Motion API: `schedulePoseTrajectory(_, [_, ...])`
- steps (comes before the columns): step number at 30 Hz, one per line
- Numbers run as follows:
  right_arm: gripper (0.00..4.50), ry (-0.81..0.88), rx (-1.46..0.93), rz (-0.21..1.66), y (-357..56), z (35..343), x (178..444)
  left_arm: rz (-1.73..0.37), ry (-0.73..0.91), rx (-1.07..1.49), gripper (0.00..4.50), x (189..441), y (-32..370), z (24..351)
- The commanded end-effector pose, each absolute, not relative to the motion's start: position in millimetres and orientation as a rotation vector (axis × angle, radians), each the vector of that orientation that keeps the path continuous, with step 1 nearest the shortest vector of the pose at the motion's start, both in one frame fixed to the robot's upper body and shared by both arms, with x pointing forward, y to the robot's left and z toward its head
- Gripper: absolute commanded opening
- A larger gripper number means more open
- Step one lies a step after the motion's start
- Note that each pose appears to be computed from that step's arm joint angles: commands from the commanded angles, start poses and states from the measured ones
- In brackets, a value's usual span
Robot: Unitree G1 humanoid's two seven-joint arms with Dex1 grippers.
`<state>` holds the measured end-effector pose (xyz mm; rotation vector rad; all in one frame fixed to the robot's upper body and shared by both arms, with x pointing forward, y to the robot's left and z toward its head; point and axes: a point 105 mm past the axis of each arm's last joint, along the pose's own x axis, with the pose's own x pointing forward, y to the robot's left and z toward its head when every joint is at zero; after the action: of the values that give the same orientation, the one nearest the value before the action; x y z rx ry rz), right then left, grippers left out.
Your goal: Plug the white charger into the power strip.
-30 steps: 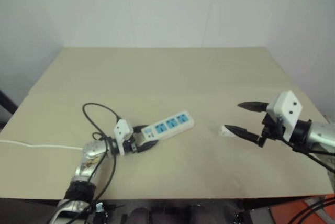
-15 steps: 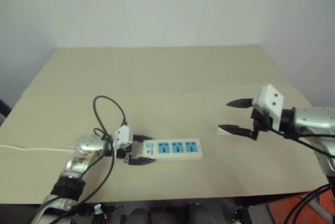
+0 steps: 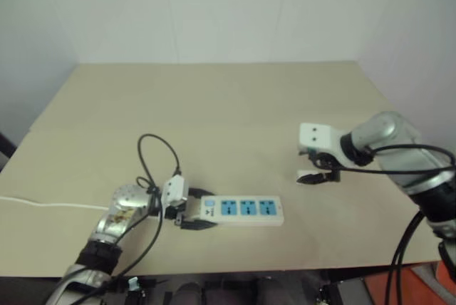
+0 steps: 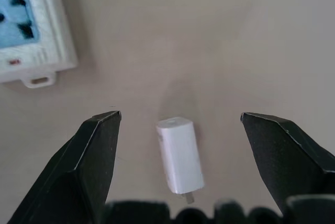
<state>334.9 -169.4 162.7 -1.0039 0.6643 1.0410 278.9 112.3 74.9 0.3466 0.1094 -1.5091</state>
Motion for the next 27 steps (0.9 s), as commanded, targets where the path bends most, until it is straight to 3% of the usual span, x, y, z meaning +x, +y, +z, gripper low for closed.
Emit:
schedulePoseTrajectory(1, [4.33,0.713,-1.070,1.038,-172,160,341,-1.531,0.166,0.370,3.27,273,108,65])
schedulePoseTrajectory(10, [4.33,0.804,-1.142,1.049,-168,129,354,-1.504,0.166,0.357,3.27,274,107,65])
schedulePoseTrajectory(13, [3.71,0.829,-1.159,1.058,-167,122,357,-1.499,0.167,0.355,3.27,274,107,65])
schedulePoseTrajectory(20, [1.35,0.836,-1.187,1.050,-170,118,362,-1.488,0.169,0.356,3.27,276,108,65])
schedulePoseTrajectory(25, [1.19,0.765,-1.164,1.023,-169,130,369,-1.482,0.174,0.363,3.27,277,109,63])
schedulePoseTrajectory(27, [1.19,0.619,-1.099,1.020,-157,147,376,-1.478,0.176,0.367,3.27,278,110,63])
